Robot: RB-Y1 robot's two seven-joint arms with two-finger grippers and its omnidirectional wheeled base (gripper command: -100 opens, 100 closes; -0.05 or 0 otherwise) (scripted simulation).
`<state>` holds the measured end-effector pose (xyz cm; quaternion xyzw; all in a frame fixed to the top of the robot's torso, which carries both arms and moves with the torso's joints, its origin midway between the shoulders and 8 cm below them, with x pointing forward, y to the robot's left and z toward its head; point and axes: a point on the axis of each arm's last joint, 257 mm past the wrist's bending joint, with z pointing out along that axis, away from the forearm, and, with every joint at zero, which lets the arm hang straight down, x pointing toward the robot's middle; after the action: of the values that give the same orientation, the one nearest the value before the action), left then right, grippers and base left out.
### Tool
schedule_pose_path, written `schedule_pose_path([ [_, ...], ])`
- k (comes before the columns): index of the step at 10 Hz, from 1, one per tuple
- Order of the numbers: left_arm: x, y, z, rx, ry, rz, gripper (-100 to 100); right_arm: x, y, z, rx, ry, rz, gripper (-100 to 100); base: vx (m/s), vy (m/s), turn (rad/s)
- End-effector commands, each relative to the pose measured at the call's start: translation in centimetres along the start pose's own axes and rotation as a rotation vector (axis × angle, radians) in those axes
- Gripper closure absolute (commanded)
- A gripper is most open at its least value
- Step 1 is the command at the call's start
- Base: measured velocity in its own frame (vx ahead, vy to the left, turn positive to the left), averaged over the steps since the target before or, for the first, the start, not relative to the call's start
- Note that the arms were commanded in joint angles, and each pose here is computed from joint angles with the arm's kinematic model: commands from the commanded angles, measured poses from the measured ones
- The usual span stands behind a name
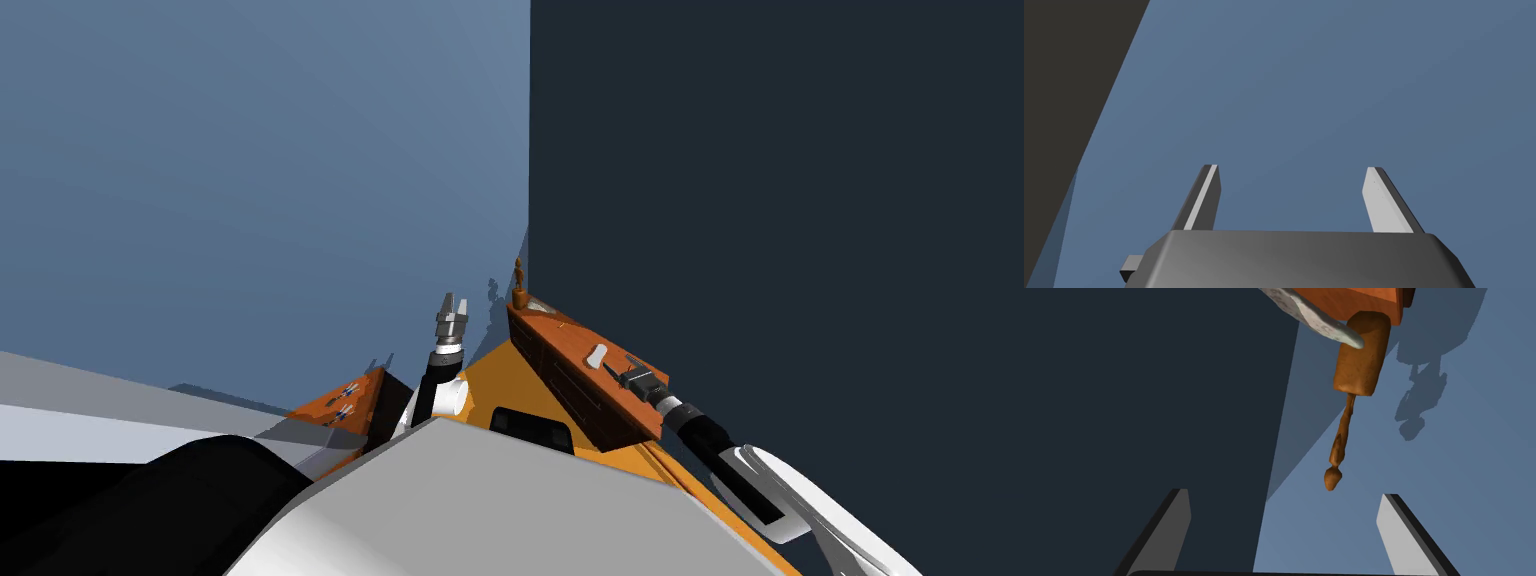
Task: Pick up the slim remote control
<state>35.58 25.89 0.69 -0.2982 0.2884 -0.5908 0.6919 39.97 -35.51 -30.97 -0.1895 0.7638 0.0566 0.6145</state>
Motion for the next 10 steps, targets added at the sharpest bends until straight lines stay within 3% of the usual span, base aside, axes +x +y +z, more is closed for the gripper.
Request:
schedule_pose_path([
  [1, 0.0, 0.0, 0.0, 0.0, 0.0, 0.0, 0, 2.6, -1.1, -0.8, -0.004, 0.075, -0.103, -100, -0.015, -0.03, 0.298],
  [2, 0.0, 0.0, 0.0, 0.0, 0.0, 0.0, 0, 3.3, -1.3, -1.0, -0.002, 0.092, -0.108, -100, -0.012, -0.031, 0.195],
  [3, 0.0, 0.0, 0.0, 0.0, 0.0, 0.0, 0, 4.8, -2.1, -1.6, -0.015, 0.142, -0.195, -100, -0.016, -0.025, 0.299],
  [4, 0.0, 0.0, 0.0, 0.0, 0.0, 0.0, 0, 6.2, -2.5, -2.1, -0.008, 0.172, -0.194, -100, -0.013, -0.026, 0.199],
  [7, 0.0, 0.0, 0.0, 0.0, 0.0, 0.0, 0, 10.7, -4.5, -4.4, -0.041, 0.306, -0.355, -100, -0.007, -0.026, 0.27],
  [8, 0.0, 0.0, 0.0, 0.0, 0.0, 0.0, 0, 11.4, -4.8, -4.8, -0.039, 0.324, -0.356, -100, 0.002, -0.028, 0.178],
  [9, 0.0, 0.0, 0.0, 0.0, 0.0, 0.0, 0, 12.5, -5.2, -5.6, -0.071, 0.366, -0.442, -100, 0.008, -0.028, 0.298],
  [10, 0.0, 0.0, 0.0, 0.0, 0.0, 0.0, 0, 13.4, -5.6, -6.2, -0.066, 0.387, -0.435, -100, 0.009, -0.03, 0.193],
])
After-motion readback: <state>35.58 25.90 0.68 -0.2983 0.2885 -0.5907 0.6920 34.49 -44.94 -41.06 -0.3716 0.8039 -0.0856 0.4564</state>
